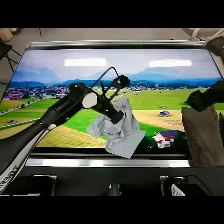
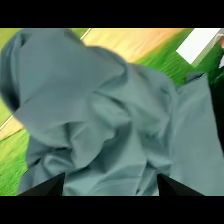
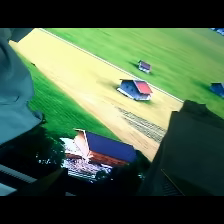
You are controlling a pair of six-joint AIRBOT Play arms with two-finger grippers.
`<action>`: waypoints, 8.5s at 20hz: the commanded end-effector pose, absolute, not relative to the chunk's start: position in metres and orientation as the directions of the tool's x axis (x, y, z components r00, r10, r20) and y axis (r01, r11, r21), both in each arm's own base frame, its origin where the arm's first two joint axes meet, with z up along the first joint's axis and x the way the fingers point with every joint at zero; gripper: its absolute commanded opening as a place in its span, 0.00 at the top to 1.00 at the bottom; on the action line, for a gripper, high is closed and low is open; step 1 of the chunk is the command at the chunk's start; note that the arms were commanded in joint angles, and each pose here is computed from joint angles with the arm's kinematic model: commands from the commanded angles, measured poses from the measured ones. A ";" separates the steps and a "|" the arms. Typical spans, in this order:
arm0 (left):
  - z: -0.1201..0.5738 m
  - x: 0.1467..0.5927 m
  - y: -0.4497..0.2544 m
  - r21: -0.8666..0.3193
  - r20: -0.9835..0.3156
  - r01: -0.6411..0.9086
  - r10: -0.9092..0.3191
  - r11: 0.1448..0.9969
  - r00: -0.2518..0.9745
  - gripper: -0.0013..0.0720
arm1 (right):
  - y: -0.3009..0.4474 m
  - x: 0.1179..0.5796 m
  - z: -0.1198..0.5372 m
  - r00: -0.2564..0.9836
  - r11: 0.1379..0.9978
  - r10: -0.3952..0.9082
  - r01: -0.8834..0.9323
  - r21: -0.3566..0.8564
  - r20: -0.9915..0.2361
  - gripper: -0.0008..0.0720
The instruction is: Fold the shirts.
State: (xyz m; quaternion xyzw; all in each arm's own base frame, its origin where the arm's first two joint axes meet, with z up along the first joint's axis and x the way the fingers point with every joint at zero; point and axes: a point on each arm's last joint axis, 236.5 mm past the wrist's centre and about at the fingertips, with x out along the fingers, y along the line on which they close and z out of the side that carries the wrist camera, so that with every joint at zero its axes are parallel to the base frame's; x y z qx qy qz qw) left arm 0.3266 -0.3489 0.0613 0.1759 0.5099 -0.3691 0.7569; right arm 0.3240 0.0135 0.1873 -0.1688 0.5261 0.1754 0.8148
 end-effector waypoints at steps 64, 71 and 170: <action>0.072 0.351 -0.181 -0.274 -0.711 0.278 -0.389 0.920 0.586 0.94 | 0.191 0.384 -0.025 0.102 0.680 0.636 -0.543 0.493 -0.765 0.25; 0.082 0.366 -0.150 -0.278 -0.695 0.202 -0.341 0.939 0.632 0.94 | 0.046 0.370 0.024 0.069 0.809 0.103 -0.586 0.044 -0.992 0.05; -0.082 0.326 -0.039 -0.429 -0.898 -0.214 -0.388 0.877 0.209 0.94 | 0.040 0.334 -0.109 0.019 0.827 0.553 -0.137 0.546 -0.833 0.22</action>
